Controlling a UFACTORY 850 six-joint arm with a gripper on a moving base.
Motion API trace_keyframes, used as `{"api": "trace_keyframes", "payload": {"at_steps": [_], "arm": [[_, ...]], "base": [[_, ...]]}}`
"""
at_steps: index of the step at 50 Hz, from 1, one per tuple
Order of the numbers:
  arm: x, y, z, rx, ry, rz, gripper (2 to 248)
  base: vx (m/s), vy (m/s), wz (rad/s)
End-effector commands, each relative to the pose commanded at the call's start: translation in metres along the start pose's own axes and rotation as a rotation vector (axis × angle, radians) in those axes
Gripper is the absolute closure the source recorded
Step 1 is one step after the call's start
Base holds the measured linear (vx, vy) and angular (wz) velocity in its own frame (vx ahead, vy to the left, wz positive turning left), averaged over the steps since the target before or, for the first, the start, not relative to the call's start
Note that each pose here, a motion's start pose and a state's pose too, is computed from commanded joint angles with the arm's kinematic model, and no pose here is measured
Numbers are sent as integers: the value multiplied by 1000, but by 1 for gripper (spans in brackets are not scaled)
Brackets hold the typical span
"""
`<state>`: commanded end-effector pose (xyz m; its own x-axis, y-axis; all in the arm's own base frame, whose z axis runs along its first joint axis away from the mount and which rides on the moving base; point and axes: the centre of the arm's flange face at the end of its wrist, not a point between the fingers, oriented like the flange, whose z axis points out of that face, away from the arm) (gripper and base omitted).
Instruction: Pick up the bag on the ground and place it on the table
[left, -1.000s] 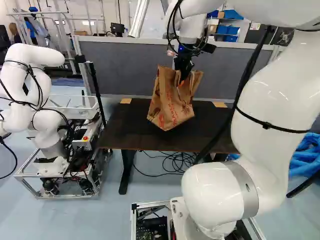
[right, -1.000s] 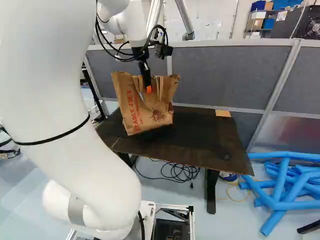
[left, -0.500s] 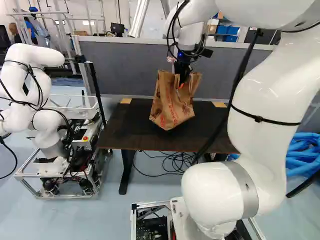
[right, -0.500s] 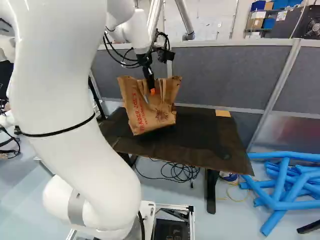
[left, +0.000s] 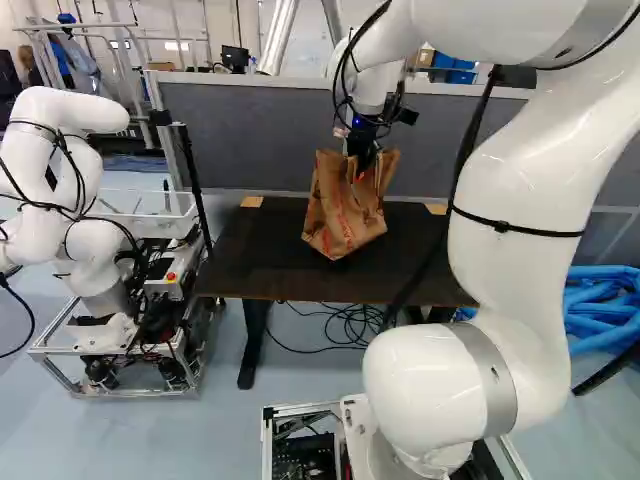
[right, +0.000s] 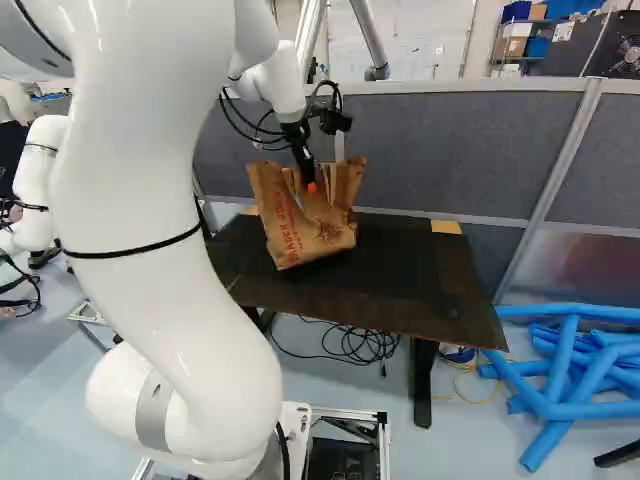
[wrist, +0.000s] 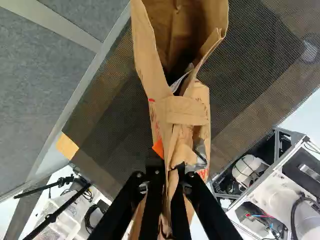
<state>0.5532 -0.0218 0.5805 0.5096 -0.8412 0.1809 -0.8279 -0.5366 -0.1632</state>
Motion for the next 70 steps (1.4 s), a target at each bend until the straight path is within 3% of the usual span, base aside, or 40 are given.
{"api": "trace_keyframes", "payload": {"at_steps": [70], "arm": [[16,-32,104,69,74,-63,229]], "base": [[0,0,0]]}}
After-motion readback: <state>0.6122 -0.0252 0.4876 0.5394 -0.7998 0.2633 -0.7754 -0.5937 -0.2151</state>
